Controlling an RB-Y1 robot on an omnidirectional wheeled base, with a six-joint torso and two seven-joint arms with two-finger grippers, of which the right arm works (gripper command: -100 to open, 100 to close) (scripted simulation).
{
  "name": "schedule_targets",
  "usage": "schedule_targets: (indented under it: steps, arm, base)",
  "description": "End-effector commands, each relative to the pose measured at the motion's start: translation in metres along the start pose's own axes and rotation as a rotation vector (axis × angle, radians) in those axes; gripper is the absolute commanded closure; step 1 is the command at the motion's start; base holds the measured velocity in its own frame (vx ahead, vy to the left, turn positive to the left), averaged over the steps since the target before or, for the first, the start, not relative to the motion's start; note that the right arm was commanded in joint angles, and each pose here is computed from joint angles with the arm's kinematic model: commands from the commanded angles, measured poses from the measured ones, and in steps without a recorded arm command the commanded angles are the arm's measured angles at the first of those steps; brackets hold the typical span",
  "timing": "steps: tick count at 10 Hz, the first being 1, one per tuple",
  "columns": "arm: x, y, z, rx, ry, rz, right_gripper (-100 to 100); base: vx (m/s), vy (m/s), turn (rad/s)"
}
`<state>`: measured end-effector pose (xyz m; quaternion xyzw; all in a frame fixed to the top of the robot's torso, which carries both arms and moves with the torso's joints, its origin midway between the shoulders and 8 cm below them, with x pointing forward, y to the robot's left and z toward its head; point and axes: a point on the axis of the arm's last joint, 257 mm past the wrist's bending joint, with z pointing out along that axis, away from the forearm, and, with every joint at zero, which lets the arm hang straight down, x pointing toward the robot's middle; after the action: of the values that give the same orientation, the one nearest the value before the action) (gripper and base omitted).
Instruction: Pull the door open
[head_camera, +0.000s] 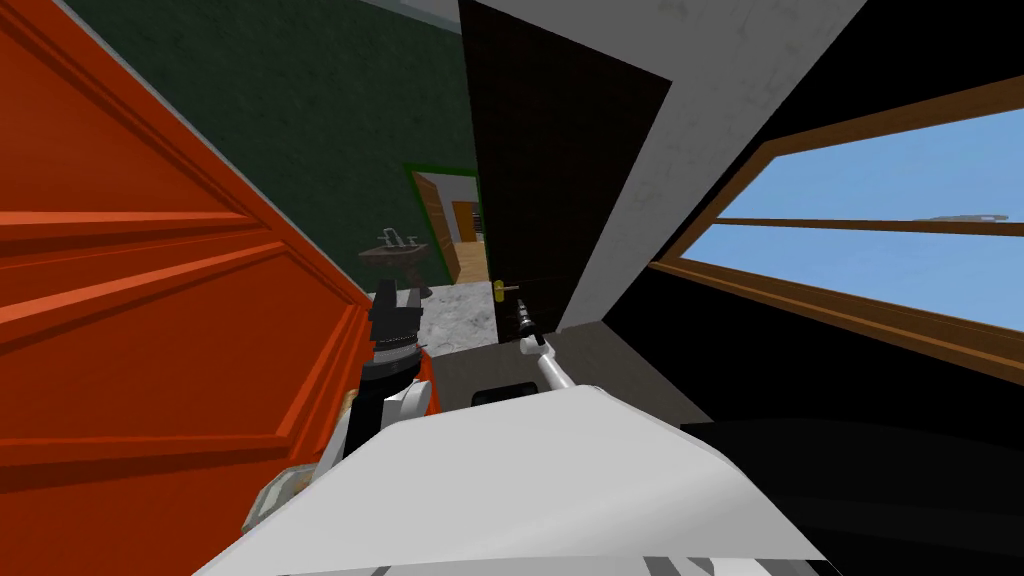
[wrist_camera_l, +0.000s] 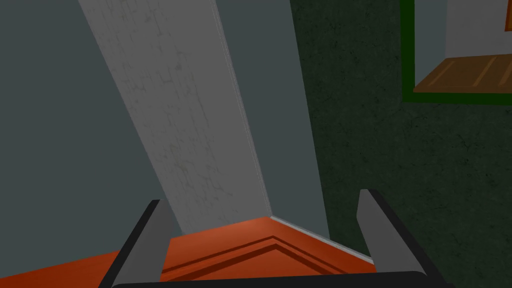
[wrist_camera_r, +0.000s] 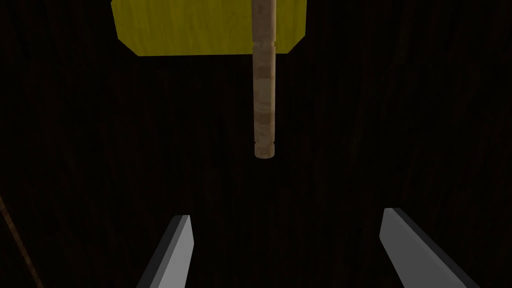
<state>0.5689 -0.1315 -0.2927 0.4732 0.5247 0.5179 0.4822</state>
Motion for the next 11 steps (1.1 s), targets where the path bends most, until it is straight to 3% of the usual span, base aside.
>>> schedule_targets:
  steps: [1, 3, 5, 8, 11]
  arm:
    - [0.000, 0.000, -0.0004, 0.001, -0.008, 0.009, -100]
    - [0.000, 0.000, -0.0004, 0.001, -0.009, 0.010, -100]
    - [-0.012, 0.000, 0.0010, 0.000, -0.024, -0.004, -100]
    - [-0.039, 0.000, 0.0041, -0.002, -0.062, -0.034, -100]
    - [-0.069, 0.002, 0.0069, -0.006, -0.105, -0.061, -100]
  base:
    - [0.186, 0.111, 0.060]
    - [0.130, 0.110, 0.026]
    - [-0.123, -0.104, 0.211]
    - [-0.209, -0.147, 0.318]
    - [-0.141, -0.028, 0.313]
